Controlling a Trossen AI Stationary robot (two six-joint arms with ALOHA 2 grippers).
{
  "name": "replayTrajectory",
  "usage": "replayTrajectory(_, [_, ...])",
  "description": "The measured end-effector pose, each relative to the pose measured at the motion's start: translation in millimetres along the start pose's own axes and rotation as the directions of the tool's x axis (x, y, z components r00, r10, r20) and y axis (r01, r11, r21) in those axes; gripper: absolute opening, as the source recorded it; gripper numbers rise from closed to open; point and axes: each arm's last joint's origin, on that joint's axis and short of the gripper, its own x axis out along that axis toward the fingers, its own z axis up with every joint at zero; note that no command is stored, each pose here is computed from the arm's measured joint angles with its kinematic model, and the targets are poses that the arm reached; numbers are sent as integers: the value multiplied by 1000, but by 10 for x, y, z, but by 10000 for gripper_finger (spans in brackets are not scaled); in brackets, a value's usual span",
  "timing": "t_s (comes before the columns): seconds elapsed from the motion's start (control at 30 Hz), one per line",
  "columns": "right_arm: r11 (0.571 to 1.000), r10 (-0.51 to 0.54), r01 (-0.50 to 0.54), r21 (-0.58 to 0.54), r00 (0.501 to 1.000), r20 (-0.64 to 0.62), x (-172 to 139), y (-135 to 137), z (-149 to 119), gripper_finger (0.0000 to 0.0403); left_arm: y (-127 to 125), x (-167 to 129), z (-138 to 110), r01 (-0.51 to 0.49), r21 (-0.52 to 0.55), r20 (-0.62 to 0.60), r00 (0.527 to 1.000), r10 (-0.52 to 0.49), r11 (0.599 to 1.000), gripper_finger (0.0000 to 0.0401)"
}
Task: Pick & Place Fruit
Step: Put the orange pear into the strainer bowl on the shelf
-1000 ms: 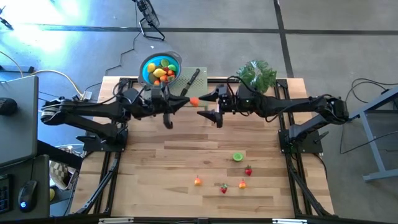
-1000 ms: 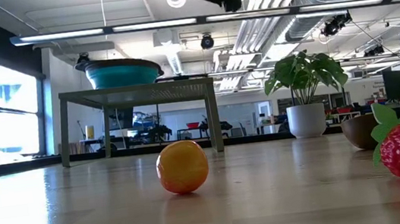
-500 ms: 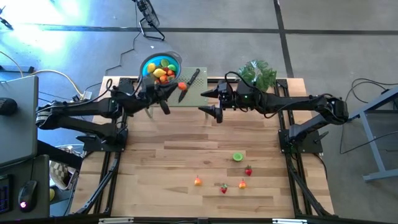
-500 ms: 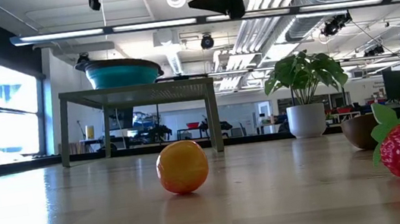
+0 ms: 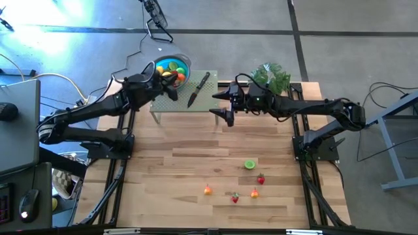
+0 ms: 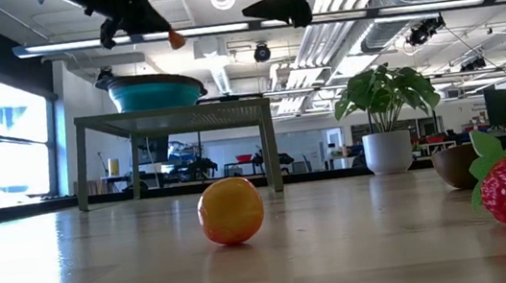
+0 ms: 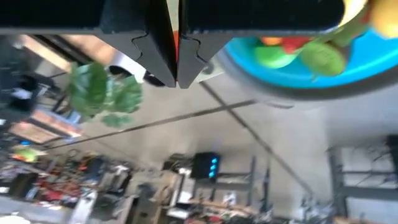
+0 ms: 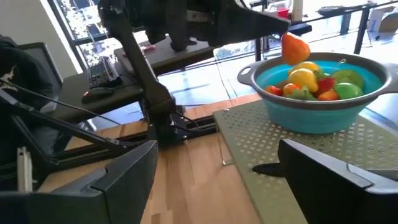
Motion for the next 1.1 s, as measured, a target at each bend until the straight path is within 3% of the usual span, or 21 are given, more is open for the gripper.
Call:
replayTrajectory(0.4, [972, -235, 234, 24, 969, 77, -68, -377, 99, 325, 361, 87, -11, -201, -9, -58, 978, 200, 980, 0])
replayTrajectory(0.77, [948, -316, 311, 68, 945, 89, -110, -531, 123, 325, 697, 139, -8, -368, -11, -92, 926, 365, 930, 0])
replayTrajectory(1.1, [938, -344, 338, 71, 935, 93, -113, -538, 124, 325, 867, 335, -55, -382, -22, -110, 919, 377, 924, 0])
